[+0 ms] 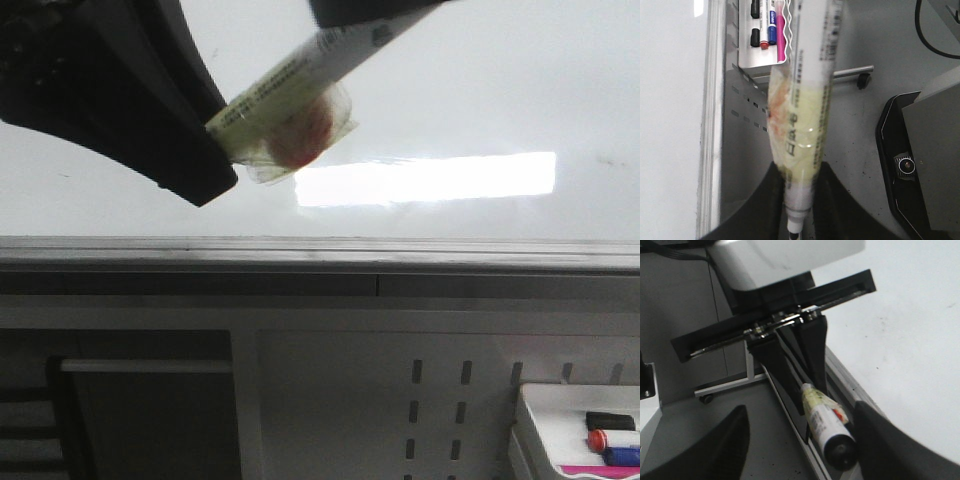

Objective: Write number 4 on whiteboard

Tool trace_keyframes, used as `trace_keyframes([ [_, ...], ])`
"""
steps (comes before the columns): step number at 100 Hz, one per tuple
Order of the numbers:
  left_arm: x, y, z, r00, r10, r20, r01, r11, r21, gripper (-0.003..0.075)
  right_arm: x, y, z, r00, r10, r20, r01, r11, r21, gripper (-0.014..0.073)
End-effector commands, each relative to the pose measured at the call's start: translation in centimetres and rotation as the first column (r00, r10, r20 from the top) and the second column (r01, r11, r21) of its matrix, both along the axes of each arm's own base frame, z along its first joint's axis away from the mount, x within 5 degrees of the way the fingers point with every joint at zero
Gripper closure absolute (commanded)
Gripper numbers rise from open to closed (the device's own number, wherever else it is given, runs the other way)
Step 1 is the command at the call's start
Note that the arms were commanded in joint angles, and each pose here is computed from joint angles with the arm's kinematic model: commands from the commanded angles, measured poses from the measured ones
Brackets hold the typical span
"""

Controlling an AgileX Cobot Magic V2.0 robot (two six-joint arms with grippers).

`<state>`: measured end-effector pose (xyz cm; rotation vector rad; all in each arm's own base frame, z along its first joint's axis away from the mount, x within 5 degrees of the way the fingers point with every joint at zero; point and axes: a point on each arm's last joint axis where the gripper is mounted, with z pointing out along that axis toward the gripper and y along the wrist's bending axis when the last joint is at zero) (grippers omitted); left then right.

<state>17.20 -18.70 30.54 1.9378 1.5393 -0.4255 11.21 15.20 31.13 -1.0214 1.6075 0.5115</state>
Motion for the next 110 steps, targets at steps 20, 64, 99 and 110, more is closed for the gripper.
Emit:
trace_keyframes([
  [20,-0.3,-0.1,1.7,1.000,0.009,0.027,-0.006,0.997,-0.078,0.0741,1.3,1.9,1.3,0.999,0.006,0.053,-0.008,0.999,0.034,0.0246],
  [64,-0.3,-0.1,1.7,1.000,0.007,0.021,-0.006,0.997,-0.080,0.0741,1.7,2.6,0.1,1.000,0.011,-0.003,-0.011,0.999,-0.037,0.0652],
  [99,-0.5,-0.6,2.1,0.999,0.030,-0.027,-0.034,0.987,-0.154,0.0454,1.7,2.5,-0.1,1.000,0.012,-0.016,-0.013,0.998,-0.054,0.0665],
  [110,-0.5,-0.5,2.3,0.997,0.057,-0.050,-0.065,0.985,-0.162,0.0264,1.7,2.5,-0.1,1.000,0.011,-0.011,-0.012,0.998,-0.055,0.0665],
])
